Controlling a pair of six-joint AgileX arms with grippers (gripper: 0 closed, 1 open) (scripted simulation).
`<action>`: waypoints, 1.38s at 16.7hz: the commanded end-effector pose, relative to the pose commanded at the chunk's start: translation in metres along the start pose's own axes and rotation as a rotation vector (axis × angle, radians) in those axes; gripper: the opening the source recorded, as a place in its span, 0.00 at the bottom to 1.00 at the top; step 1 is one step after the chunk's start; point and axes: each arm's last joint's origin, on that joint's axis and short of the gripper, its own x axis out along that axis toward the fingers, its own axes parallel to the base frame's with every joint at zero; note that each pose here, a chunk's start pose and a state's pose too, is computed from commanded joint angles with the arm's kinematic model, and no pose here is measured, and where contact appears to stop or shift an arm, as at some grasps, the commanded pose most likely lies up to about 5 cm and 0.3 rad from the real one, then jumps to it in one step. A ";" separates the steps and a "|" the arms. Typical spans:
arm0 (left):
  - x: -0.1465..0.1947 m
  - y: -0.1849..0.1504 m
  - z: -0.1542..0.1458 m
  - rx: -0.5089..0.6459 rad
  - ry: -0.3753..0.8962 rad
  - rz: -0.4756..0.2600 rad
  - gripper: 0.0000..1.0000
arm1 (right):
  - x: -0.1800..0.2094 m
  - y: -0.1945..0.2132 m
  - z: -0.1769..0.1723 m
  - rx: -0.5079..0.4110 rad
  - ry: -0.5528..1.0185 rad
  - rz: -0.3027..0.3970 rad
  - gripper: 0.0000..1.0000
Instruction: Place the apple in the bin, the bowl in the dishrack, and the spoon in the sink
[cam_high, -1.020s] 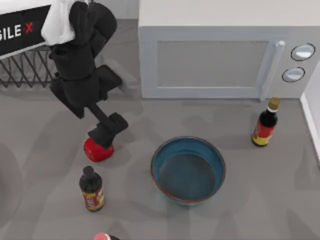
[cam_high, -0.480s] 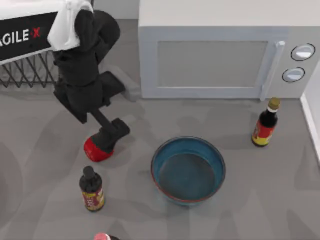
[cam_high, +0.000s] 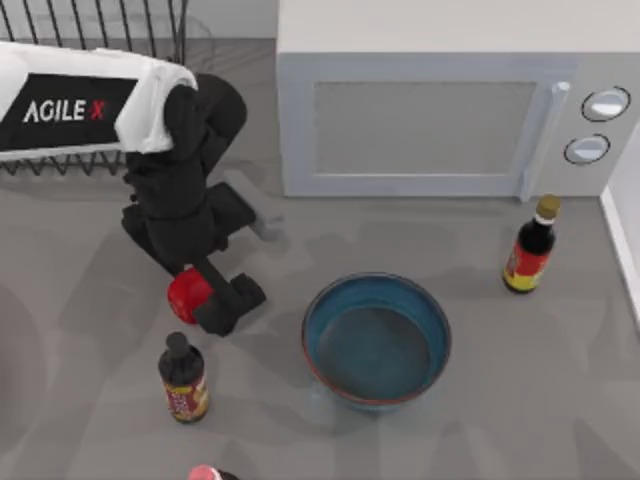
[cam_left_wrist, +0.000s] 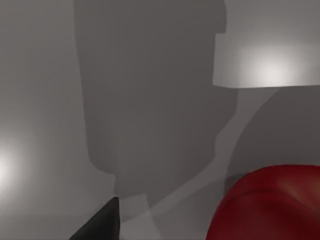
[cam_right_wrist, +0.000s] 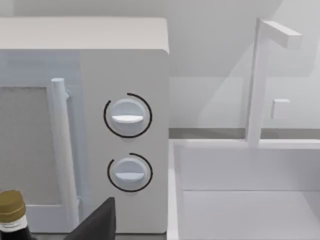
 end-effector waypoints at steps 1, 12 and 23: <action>0.000 0.000 0.000 0.000 0.000 0.000 1.00 | 0.000 0.000 0.000 0.000 0.000 0.000 1.00; 0.000 0.000 0.000 0.000 0.000 0.000 0.25 | 0.000 0.000 0.000 0.000 0.000 0.000 1.00; 0.000 0.000 0.000 0.000 0.000 0.000 0.00 | 0.000 0.000 0.000 0.000 0.000 0.000 1.00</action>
